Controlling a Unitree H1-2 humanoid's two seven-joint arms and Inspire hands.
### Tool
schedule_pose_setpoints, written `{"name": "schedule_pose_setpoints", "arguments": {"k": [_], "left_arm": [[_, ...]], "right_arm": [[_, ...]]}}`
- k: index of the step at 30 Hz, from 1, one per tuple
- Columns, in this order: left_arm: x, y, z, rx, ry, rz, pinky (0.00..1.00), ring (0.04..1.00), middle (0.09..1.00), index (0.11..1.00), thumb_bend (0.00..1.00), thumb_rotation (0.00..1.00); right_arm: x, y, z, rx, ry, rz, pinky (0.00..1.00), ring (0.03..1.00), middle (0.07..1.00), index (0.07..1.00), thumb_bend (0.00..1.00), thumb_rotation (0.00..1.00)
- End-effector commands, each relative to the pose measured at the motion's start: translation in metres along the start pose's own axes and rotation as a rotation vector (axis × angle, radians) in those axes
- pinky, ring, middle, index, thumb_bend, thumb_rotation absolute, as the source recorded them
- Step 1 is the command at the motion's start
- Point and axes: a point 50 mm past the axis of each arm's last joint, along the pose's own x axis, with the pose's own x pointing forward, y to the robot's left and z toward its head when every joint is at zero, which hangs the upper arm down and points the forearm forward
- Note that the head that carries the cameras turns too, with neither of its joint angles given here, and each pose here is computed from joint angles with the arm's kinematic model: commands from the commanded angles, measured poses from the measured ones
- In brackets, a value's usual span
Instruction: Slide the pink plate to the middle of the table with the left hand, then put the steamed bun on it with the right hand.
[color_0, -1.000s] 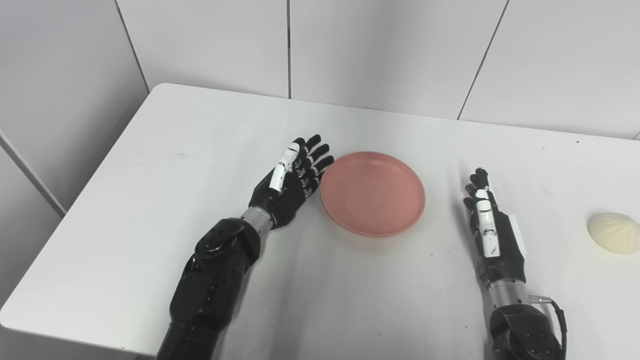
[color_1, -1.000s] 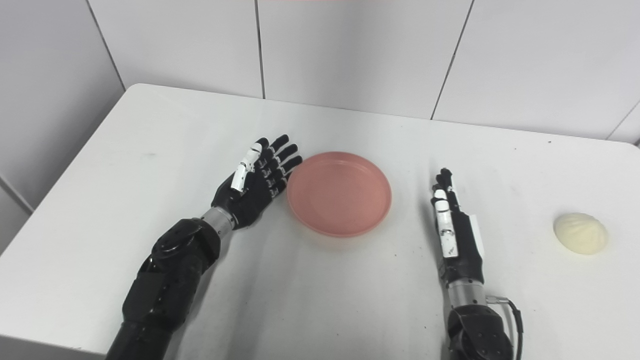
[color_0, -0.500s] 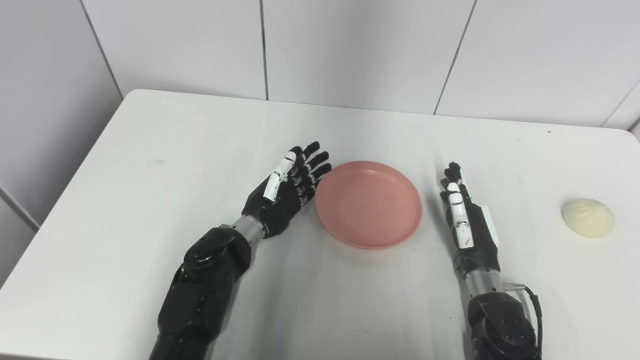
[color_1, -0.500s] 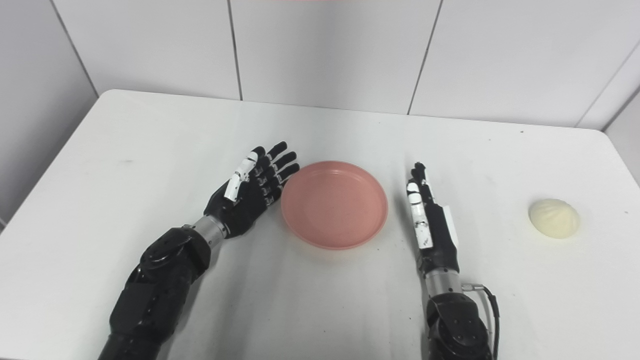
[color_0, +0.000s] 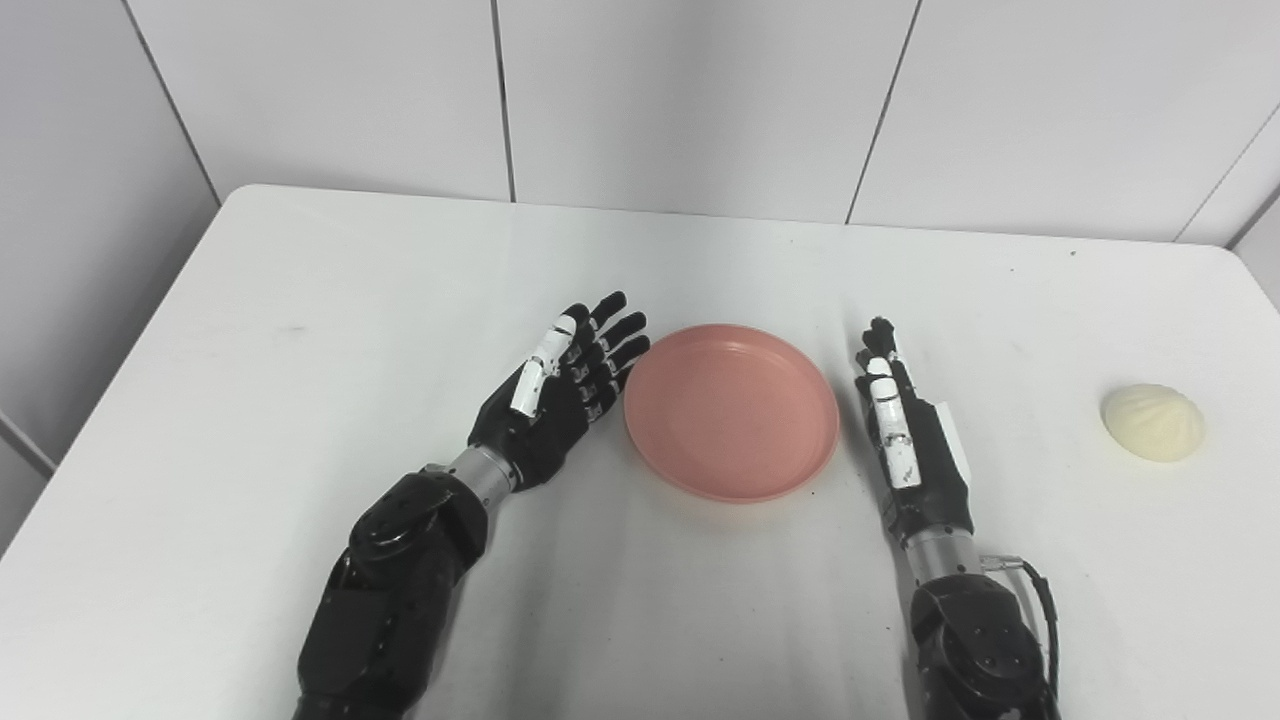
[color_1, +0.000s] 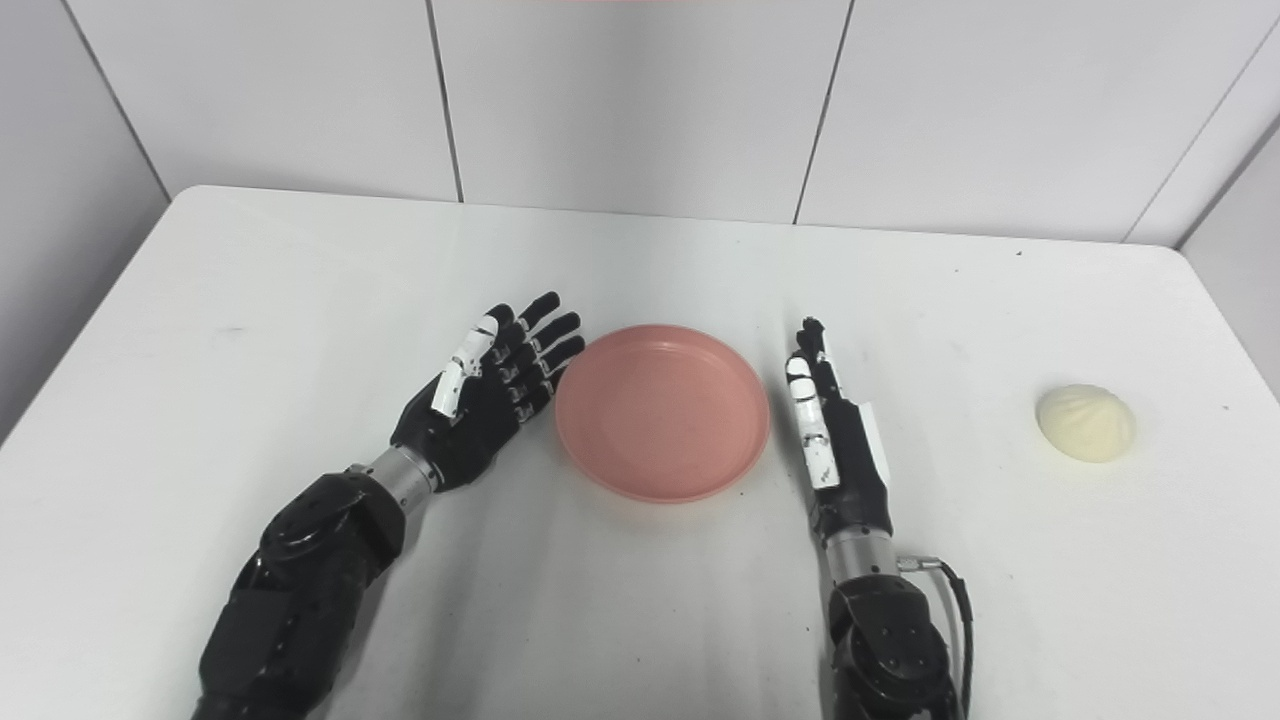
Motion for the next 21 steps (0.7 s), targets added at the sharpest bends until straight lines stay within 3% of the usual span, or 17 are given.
{"name": "schedule_pose_setpoints", "arguments": {"k": [1, 11, 21], "left_arm": [[-0.003, -0.001, -0.002, 0.013, 0.017, 0.015, 1.00, 0.973, 0.969, 0.971, 0.38, 1.00], [-0.005, -0.007, 0.000, 0.167, -0.065, 0.082, 0.99, 0.959, 0.962, 0.967, 0.36, 1.00], [-0.010, -0.008, -0.001, 0.228, -0.118, 0.157, 1.00, 0.964, 0.965, 0.970, 0.40, 1.00]], "right_arm": [[-0.012, 0.012, -0.019, 0.027, 0.082, 0.011, 1.00, 1.000, 1.000, 1.000, 0.21, 1.00], [-0.010, 0.014, -0.018, 0.035, 0.082, 0.004, 1.00, 1.000, 1.000, 1.000, 0.20, 1.00], [-0.005, 0.009, -0.009, 0.036, 0.015, -0.058, 1.00, 1.000, 1.000, 1.000, 0.24, 1.00]]}}
